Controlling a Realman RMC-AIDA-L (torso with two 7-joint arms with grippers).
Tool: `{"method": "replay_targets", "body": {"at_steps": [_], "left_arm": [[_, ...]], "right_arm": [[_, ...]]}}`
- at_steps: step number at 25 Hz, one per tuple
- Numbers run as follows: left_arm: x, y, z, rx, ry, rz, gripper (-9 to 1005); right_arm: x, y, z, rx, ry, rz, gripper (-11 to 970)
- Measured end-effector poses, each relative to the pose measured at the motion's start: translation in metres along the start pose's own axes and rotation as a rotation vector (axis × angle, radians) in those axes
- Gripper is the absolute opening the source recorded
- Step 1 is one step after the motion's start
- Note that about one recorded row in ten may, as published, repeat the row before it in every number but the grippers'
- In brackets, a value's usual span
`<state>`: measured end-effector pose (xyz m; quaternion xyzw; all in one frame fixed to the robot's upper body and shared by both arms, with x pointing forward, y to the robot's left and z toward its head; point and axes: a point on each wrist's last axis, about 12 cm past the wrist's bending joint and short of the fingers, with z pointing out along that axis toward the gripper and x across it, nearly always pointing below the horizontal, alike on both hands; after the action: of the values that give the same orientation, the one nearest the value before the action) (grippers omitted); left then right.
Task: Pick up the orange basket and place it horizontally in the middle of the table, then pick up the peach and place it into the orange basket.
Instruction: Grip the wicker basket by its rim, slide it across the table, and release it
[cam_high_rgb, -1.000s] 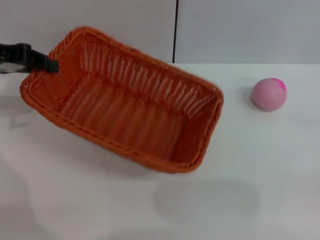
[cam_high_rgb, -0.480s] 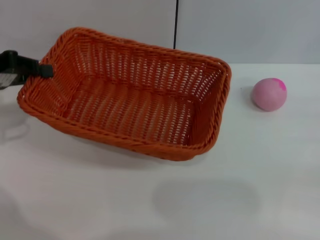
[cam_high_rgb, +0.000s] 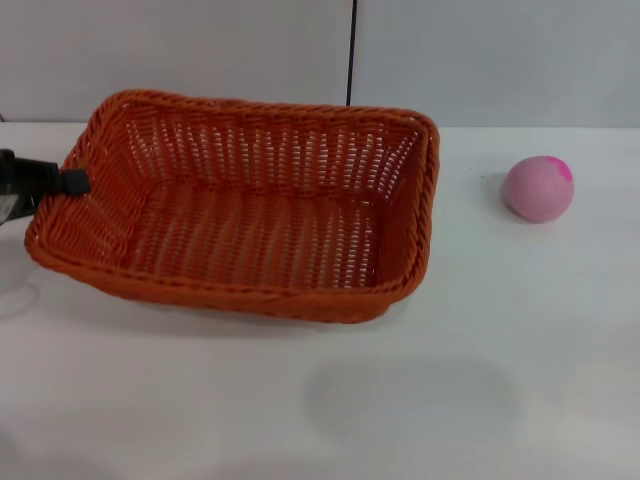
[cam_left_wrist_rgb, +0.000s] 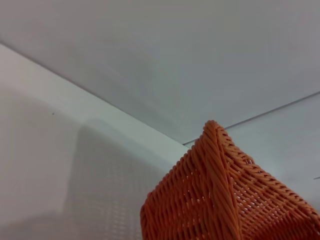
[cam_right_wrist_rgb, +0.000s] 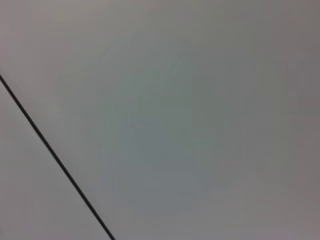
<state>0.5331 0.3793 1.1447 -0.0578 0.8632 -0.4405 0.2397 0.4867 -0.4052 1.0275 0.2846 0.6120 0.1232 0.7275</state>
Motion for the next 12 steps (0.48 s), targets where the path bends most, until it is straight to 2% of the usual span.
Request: {"method": "replay_targets", "body": {"at_steps": [3, 4, 8, 12], "left_arm": [[0.008, 0.005, -0.002, 0.004, -0.012, -0.018, 174], [0.019, 0.010, -0.001, 0.020, -0.023, -0.042, 174], [0.024, 0.011, 0.002, 0.027, -0.024, -0.052, 174], [0.040, 0.016, 0.010, 0.037, -0.029, -0.071, 175]], "right_arm": [[0.000, 0.001, 0.001, -0.005, 0.001, 0.000, 513], [0.000, 0.002, 0.002, -0.006, 0.001, 0.000, 512], [0.001, 0.003, 0.003, -0.010, 0.004, 0.000, 508], [0.002, 0.004, 0.004, -0.011, 0.012, 0.000, 504]]}}
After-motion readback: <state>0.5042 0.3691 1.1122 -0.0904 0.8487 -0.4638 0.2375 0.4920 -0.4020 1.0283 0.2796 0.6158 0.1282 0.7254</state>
